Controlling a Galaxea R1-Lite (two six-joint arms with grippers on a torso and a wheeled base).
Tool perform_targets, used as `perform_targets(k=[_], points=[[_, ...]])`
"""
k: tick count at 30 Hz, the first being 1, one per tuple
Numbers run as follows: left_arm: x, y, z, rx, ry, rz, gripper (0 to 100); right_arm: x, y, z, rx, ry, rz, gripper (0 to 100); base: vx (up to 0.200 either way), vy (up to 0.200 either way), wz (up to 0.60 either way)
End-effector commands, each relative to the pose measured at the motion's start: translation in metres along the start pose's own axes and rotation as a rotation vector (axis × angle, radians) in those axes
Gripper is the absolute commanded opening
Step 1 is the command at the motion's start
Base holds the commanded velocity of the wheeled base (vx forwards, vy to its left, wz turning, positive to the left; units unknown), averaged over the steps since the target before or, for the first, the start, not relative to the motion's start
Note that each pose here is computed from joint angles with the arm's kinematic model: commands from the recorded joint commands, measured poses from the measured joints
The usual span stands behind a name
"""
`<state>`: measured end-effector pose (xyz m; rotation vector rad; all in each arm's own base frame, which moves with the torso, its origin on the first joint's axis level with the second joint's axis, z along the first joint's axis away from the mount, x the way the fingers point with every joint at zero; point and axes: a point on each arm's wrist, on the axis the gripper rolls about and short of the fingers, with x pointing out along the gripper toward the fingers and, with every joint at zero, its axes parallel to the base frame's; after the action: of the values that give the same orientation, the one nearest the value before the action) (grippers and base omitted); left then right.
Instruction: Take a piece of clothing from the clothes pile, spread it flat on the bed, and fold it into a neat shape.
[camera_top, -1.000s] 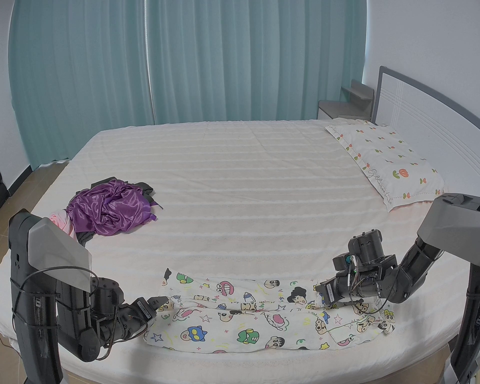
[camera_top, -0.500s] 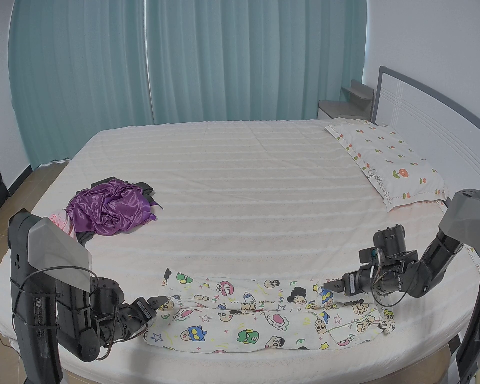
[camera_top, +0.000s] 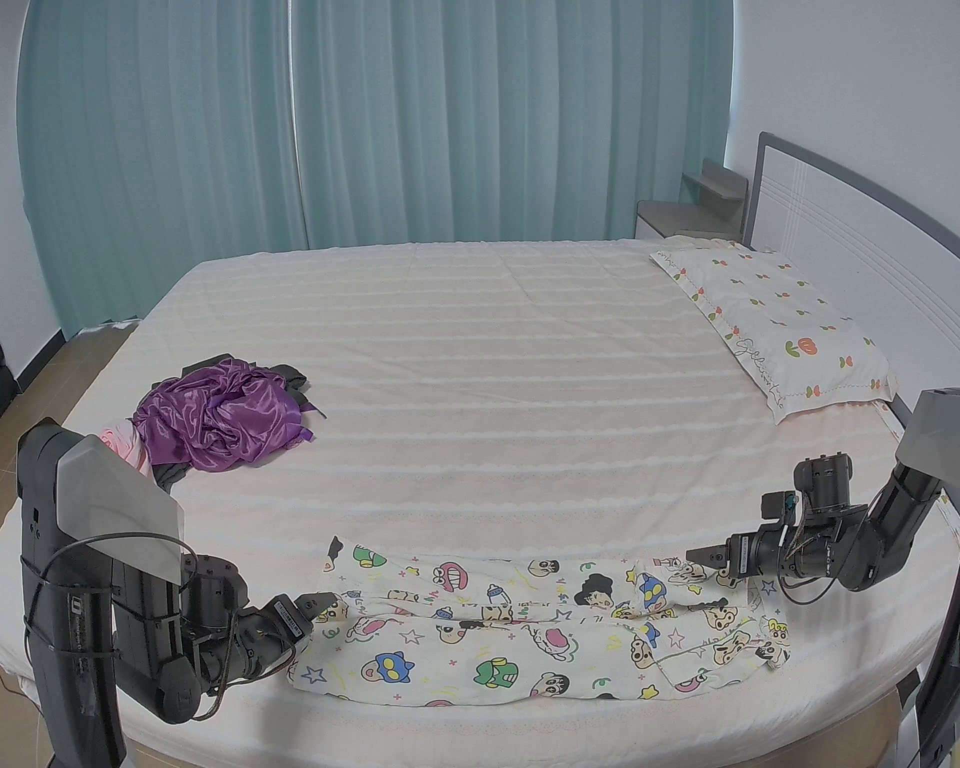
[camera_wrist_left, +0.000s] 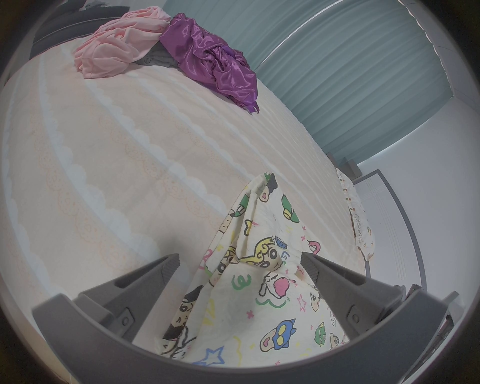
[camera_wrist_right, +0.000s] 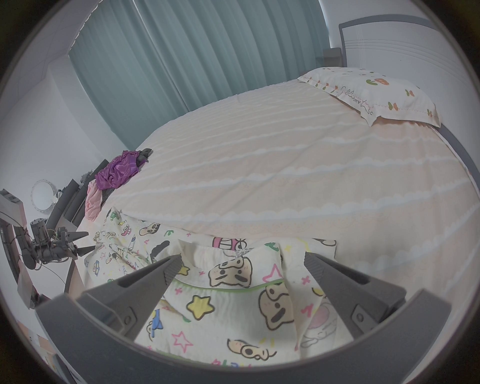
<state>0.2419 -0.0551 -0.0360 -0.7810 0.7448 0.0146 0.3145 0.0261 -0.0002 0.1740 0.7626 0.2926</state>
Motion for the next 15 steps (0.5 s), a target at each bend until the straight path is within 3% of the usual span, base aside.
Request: perform_targets(k=[1,5,6,15], points=[[0.0002,-0.0011,0.0011,0.001,-0.012,-0.011,100,0.018,-0.0124,-0.0214,0.026,0.05,-0.013,100,0.0,0.0,0.0],[0.0002,-0.0011,0.0011,0.001,-0.012,-0.011,100,0.0175,-0.0158,-0.0232,0.029,0.04,-0.017,100,0.0,0.0,0.0],[0.0002,-0.0011,0.0011,0.001,-0.012,-0.011,100,0.0173,-0.0158,-0.0236,0.031,0.041,-0.017,0,0.0,0.0,0.0],[0.0002,-0.0011,0.0011,0.001,-0.012,-0.011,100,0.0154,-0.0155,-0.0202,0.034,0.026,-0.018,0,0.0,0.0,0.0]])
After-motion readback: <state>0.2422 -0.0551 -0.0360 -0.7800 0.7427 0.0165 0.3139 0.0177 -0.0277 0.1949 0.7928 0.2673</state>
